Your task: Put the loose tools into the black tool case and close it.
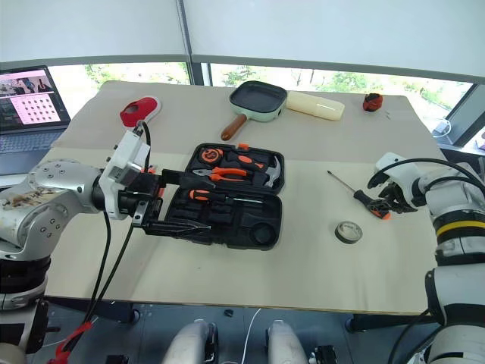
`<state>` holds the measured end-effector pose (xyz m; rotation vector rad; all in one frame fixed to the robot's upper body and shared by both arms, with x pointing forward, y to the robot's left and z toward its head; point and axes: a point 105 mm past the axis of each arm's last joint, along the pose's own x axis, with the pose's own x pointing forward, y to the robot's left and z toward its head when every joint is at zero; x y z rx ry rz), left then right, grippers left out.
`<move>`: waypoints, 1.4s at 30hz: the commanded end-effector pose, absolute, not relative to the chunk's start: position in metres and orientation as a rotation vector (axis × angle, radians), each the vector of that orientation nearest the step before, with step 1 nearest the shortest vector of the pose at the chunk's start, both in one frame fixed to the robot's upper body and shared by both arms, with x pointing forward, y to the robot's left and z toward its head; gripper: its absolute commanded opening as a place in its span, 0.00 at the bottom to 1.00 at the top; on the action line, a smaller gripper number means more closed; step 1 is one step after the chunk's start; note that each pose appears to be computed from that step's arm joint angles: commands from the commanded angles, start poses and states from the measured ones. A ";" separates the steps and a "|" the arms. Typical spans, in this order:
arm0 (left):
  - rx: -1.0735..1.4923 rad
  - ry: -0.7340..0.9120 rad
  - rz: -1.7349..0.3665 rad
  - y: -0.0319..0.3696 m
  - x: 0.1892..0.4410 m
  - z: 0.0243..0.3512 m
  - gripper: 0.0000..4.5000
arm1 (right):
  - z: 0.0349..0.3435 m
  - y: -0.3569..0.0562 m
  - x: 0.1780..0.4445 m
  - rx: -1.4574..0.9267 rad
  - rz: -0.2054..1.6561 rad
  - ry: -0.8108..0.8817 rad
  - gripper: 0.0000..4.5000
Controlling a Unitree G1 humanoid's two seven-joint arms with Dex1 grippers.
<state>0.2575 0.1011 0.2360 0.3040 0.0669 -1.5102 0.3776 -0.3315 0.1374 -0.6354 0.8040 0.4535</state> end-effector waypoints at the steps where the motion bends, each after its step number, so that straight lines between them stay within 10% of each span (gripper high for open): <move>1: 0.322 0.035 -1.506 0.101 0.259 0.242 1.00 | 0.140 -0.338 0.377 -0.611 0.423 0.840 0.54; 16: 0.337 0.028 -1.471 0.104 0.261 0.244 1.00 | 0.132 -0.342 0.380 -0.716 0.433 0.901 0.54; 20: 0.338 0.032 -1.465 0.105 0.262 0.244 1.00 | 0.132 -0.342 0.379 -0.724 0.441 0.893 0.23; 24: 0.321 0.054 -1.453 0.108 0.262 0.240 1.00 | 0.144 -0.338 0.381 -0.660 0.464 0.829 0.22; 32: 0.288 0.243 -1.295 0.161 0.267 0.201 1.00 | 0.215 -0.248 0.385 -0.652 0.809 0.520 0.22; 42: 0.276 0.283 -1.162 0.201 0.252 0.197 1.00 | 0.198 -0.114 0.352 -0.846 1.261 0.487 0.22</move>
